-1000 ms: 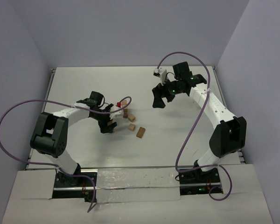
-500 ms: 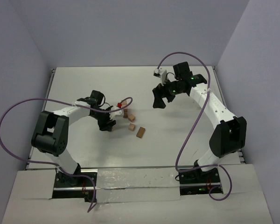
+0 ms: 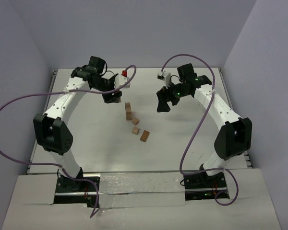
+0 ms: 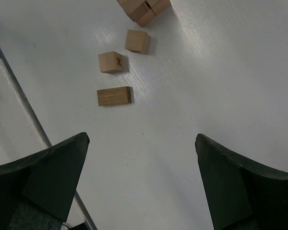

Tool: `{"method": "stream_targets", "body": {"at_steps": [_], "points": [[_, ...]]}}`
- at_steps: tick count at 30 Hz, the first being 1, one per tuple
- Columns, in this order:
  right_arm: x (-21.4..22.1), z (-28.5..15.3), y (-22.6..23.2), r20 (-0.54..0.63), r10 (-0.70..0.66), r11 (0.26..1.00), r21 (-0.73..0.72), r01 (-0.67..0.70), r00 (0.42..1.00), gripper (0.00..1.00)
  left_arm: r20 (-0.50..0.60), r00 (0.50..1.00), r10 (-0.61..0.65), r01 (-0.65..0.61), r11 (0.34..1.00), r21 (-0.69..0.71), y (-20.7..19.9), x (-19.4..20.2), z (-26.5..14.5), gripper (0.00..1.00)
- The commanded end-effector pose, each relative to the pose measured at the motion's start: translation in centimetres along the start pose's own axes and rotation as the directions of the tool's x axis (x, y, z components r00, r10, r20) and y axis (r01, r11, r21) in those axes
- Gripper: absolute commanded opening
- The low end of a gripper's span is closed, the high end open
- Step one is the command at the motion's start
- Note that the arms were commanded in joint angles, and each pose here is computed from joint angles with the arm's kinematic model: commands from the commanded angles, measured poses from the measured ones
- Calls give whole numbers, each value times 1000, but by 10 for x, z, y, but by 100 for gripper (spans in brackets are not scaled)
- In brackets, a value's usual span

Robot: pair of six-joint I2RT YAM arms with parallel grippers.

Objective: Build the wood block tower

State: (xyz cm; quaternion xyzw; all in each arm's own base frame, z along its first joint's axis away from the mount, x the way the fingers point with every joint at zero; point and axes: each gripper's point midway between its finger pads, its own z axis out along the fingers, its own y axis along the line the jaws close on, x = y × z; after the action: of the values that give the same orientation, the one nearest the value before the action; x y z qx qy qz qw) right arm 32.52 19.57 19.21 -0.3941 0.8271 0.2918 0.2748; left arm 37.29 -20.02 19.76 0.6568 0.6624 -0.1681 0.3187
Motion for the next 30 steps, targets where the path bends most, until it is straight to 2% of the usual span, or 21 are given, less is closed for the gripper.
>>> {"method": "stream_targets", "body": {"at_steps": [1,11,22,30], "points": [[-7,-7,-1,-3,-23,1000,2,23,1000,100,19,997,-75,74,994,85,3,-10,17,16],[2,-5,-6,-52,-21,1000,8,22,998,100,-54,995,-80,87,987,137,8,-15,50,18],[2,-4,-10,-65,-12,1000,16,13,998,100,-106,991,-84,101,981,164,-11,-1,69,22],[3,-3,-9,-69,-12,1000,10,13,998,100,-111,989,-98,113,983,144,-8,0,75,26]]}}
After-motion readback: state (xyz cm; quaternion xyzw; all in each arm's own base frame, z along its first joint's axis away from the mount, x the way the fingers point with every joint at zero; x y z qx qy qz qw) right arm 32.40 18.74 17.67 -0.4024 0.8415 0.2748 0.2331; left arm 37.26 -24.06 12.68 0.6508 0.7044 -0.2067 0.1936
